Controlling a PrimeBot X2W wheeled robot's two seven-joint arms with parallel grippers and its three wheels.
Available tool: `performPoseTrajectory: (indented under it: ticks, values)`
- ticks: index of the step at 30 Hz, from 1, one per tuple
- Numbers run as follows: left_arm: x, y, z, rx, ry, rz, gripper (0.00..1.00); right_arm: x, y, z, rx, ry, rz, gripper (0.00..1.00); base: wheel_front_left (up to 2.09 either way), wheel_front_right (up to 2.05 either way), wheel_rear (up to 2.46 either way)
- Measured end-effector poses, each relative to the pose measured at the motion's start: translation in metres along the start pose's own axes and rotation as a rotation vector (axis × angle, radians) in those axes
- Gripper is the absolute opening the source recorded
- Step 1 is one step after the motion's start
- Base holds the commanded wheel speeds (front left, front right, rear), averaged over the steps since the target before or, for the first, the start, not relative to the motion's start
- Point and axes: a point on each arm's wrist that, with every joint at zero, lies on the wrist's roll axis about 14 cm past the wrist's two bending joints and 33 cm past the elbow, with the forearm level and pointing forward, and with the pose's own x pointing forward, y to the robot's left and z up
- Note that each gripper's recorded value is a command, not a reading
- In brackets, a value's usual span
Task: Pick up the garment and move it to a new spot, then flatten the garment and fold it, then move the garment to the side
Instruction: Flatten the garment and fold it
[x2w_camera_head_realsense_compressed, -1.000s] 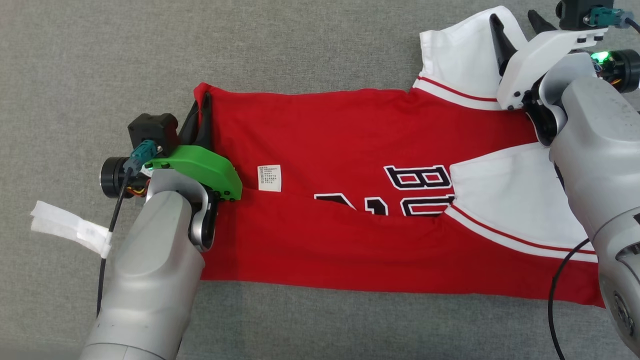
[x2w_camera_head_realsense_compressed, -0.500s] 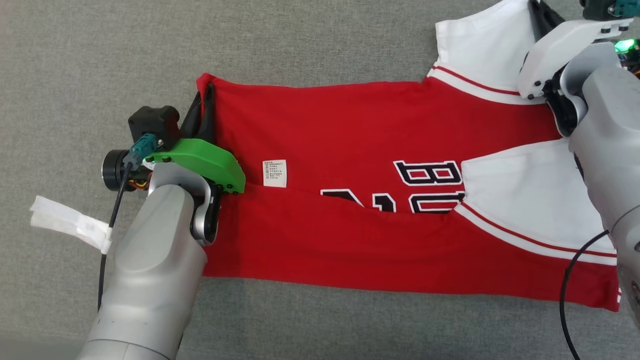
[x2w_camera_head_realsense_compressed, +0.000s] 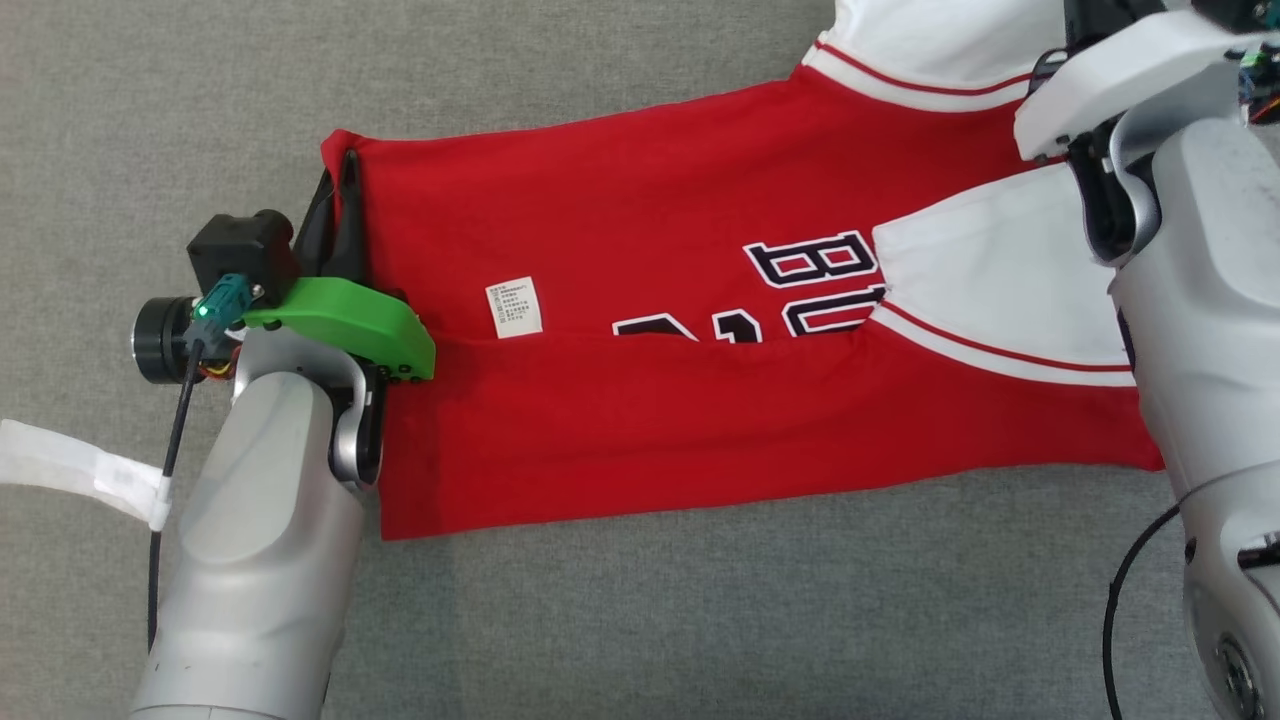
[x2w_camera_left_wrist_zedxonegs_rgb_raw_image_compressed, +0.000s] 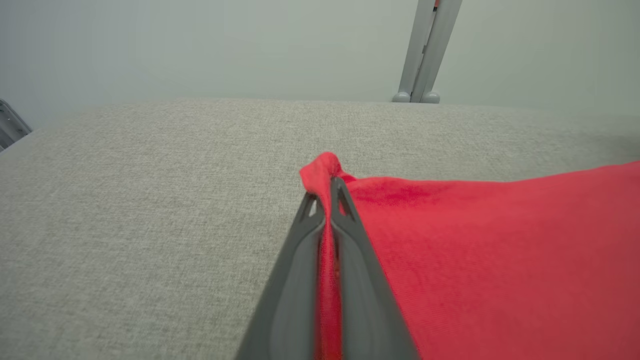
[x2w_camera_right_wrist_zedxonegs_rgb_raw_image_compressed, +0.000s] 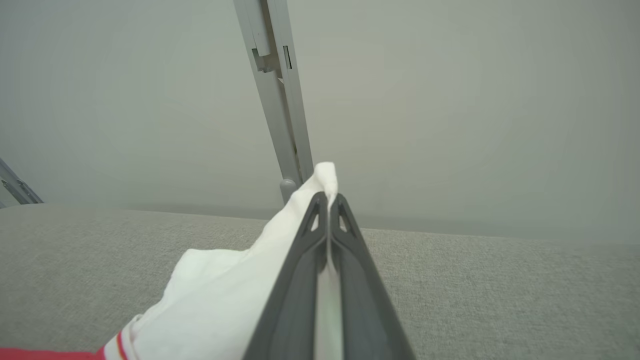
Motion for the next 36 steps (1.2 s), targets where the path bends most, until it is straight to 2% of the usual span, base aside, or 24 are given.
performPoseTrajectory:
  ticks: [7,9,22,23,24,25,26,30,36]
  values:
    - [-0.010,-0.006,0.019,0.042,-0.068,-0.037,0.00,-0.047,-0.012,-0.002,0.046,-0.020,-0.042,0.00,0.00,0.00,0.00]
    - [-0.022,-0.003,0.020,0.038,-0.078,-0.029,0.00,-0.071,-0.018,-0.009,0.070,-0.007,-0.065,0.00,0.00,0.00,0.00]
    - [-0.092,-0.010,-0.009,0.006,-0.022,-0.034,0.00,-0.172,-0.025,-0.041,0.159,0.098,-0.169,0.00,0.00,0.00,0.00]
    - [-0.097,-0.010,-0.011,0.002,-0.019,-0.032,0.23,-0.177,-0.027,-0.041,0.165,0.099,-0.182,0.00,0.00,0.00,0.00]
    - [-0.102,-0.011,-0.012,0.000,-0.016,-0.031,0.58,-0.182,-0.030,-0.042,0.172,0.101,-0.195,0.23,0.00,0.00,0.00]
    - [-0.108,-0.011,-0.015,-0.002,-0.012,-0.025,1.00,-0.186,-0.030,-0.044,0.175,0.109,-0.201,0.76,0.00,0.00,0.00]
    - [-0.112,-0.010,-0.018,-0.004,-0.004,-0.015,1.00,-0.189,-0.029,-0.046,0.174,0.119,-0.202,1.00,0.00,0.00,0.00]
    - [-0.134,-0.004,-0.036,-0.007,0.043,0.021,1.00,-0.202,-0.030,-0.045,0.165,0.118,-0.216,1.00,0.00,0.00,0.00]
    - [-0.156,-0.005,-0.033,-0.063,0.018,0.064,1.00,-0.230,-0.037,-0.049,0.121,0.131,-0.257,1.00,0.00,0.00,0.00]
